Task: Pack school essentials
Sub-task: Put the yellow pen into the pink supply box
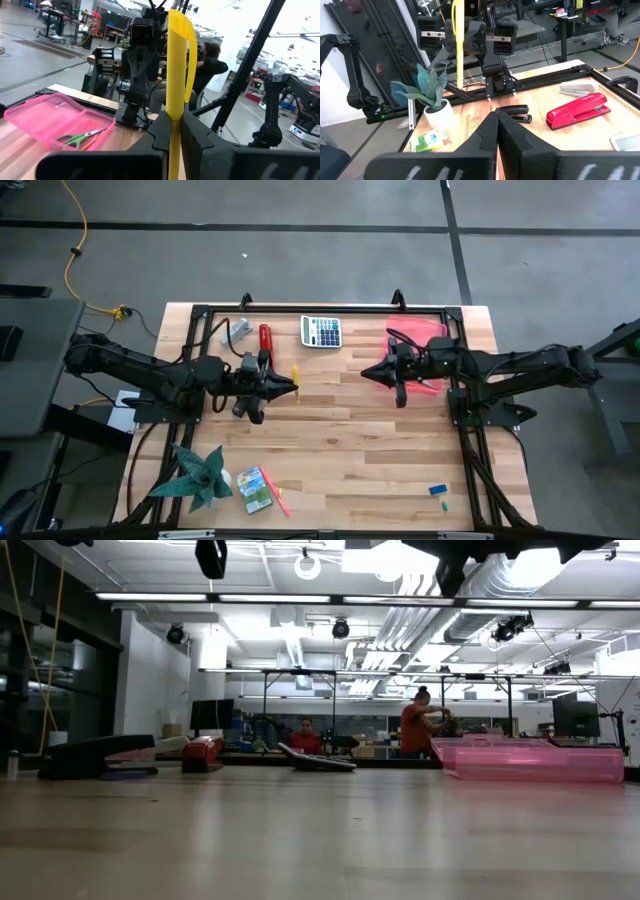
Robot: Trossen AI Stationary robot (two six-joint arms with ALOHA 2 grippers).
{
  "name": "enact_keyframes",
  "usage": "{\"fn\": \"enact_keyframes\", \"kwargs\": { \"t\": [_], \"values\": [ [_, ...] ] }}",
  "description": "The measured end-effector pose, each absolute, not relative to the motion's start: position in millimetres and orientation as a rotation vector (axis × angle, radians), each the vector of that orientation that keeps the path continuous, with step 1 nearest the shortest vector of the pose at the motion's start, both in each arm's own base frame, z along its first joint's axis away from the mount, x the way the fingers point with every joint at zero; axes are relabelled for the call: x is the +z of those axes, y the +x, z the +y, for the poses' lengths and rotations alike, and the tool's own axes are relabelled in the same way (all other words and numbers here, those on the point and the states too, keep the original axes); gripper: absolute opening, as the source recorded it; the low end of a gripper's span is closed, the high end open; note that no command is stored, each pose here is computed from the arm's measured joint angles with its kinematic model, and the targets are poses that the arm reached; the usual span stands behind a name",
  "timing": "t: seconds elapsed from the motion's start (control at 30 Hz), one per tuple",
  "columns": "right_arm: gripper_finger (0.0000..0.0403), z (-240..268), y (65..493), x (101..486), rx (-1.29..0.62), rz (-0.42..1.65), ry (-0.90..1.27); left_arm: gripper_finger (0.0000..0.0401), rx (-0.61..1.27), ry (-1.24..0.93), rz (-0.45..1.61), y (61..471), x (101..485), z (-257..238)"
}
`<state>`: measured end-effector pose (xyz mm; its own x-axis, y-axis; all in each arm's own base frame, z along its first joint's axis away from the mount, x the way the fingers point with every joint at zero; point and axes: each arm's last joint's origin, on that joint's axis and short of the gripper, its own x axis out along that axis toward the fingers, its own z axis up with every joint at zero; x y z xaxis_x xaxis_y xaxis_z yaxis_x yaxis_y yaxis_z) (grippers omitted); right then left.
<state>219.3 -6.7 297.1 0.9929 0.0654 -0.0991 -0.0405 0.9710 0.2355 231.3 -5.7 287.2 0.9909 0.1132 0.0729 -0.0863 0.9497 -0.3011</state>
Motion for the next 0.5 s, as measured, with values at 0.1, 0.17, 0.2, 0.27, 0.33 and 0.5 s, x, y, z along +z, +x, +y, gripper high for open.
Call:
{"fn": "enact_keyframes", "kwargs": {
  "t": [0.1,0.17,0.2,0.27,0.33,0.5],
  "values": [
    [0.0,-6.8,220.1,296.2,0.051,0.111,0.252,0.0003,0.101,-0.301,-0.09,231.3,287.3,-5.8],
    [0.0,-6.8,220.0,296.4,0.05,0.111,0.274,0.0003,0.104,-0.289,-0.09,231.3,287.3,-5.7],
    [0.0,-6.8,220.0,296.3,0.049,0.112,0.29,0.0003,0.112,-0.28,-0.091,231.2,287.3,-5.4],
    [0.0001,-6.8,219.9,295.9,0.046,0.117,0.329,0.0003,0.132,-0.263,-0.092,232.3,286.5,-3.2],
    [0.0005,-6.7,219.8,293.5,0.04,0.143,0.37,0.0003,0.149,-0.261,-0.091,233.5,285.7,1.1],
    [0.0069,-6.9,223.1,290.5,0.035,0.155,0.398,0.0003,0.15,-0.263,-0.155,236.6,289.1,12.4]
  ]
}}
